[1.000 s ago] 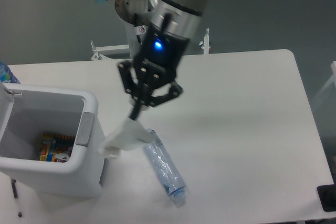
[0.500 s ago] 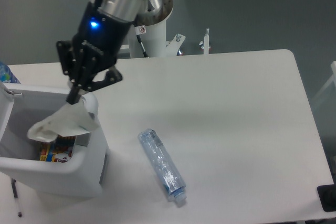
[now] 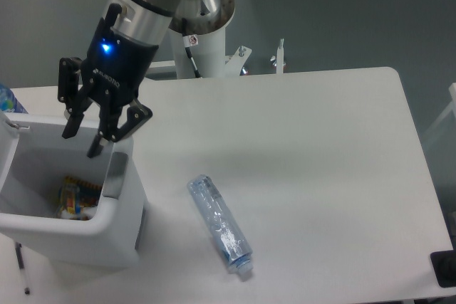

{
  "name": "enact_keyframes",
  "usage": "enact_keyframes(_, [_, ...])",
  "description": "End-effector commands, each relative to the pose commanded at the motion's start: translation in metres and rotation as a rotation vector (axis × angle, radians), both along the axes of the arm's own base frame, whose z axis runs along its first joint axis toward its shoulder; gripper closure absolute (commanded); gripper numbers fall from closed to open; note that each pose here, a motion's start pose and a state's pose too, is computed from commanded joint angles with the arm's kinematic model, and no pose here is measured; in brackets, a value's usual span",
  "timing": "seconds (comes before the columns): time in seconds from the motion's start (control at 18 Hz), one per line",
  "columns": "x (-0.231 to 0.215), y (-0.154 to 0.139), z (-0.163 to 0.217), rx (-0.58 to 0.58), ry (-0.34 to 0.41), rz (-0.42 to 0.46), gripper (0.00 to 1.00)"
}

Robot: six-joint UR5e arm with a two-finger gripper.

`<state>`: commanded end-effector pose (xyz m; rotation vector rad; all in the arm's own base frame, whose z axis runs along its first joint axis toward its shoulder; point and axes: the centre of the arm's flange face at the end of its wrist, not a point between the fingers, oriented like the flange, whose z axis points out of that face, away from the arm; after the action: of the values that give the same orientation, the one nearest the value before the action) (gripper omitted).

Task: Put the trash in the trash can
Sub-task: 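Move the open gripper back down to the clear water bottle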

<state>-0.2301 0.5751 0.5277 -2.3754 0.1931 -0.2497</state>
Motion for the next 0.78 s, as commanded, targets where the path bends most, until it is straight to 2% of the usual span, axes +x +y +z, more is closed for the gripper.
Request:
enact_keyframes(0.17, [-0.046, -0.01, -0.02, -0.044, -0.072, 0.122, 0.0])
enact_keyframes(0.33, [-0.101, -0.024, -0.038, -0.091, -0.208, 0.323, 0.0])
enact_keyframes(0.44, [-0.131, -0.024, -0.064, -0.132, -0.262, 0.393, 0.0])
enact_keyframes(0.56, [-0.145, -0.019, -0.095, -0.178, -0.284, 0.409, 0.0])
enact_keyframes(0.78, [-0.164, -0.012, -0.141, -0.292, -0.261, 0.472, 0.0])
